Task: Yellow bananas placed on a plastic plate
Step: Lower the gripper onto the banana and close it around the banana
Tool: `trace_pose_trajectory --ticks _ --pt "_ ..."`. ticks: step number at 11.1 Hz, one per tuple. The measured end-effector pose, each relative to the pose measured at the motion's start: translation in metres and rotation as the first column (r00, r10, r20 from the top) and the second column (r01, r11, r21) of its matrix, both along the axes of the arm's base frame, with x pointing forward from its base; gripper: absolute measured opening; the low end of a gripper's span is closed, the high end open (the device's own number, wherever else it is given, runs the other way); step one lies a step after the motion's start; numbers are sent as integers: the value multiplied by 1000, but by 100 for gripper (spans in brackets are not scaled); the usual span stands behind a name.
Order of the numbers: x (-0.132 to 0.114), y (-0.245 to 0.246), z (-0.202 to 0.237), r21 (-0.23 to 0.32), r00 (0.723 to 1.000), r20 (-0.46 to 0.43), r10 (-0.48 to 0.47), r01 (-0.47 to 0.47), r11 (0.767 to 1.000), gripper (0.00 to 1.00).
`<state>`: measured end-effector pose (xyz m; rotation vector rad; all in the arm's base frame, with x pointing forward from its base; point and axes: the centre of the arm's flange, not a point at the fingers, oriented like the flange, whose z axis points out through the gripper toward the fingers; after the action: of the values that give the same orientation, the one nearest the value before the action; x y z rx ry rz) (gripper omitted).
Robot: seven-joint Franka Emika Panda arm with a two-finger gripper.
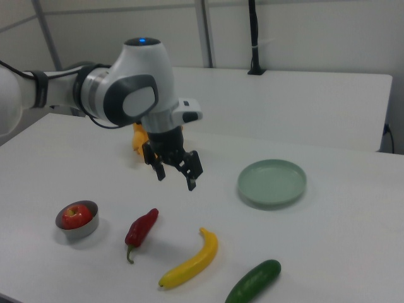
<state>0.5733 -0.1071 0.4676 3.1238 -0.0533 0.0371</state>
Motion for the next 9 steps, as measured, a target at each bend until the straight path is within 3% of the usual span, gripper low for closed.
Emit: trace_pose_trajectory --ticks 4,9 --pt "-13 -32 -40 -57 997 -83 -2 -3 998 100" --pt "-30 -41 -96 -81 989 -147 8 -20 997 100"
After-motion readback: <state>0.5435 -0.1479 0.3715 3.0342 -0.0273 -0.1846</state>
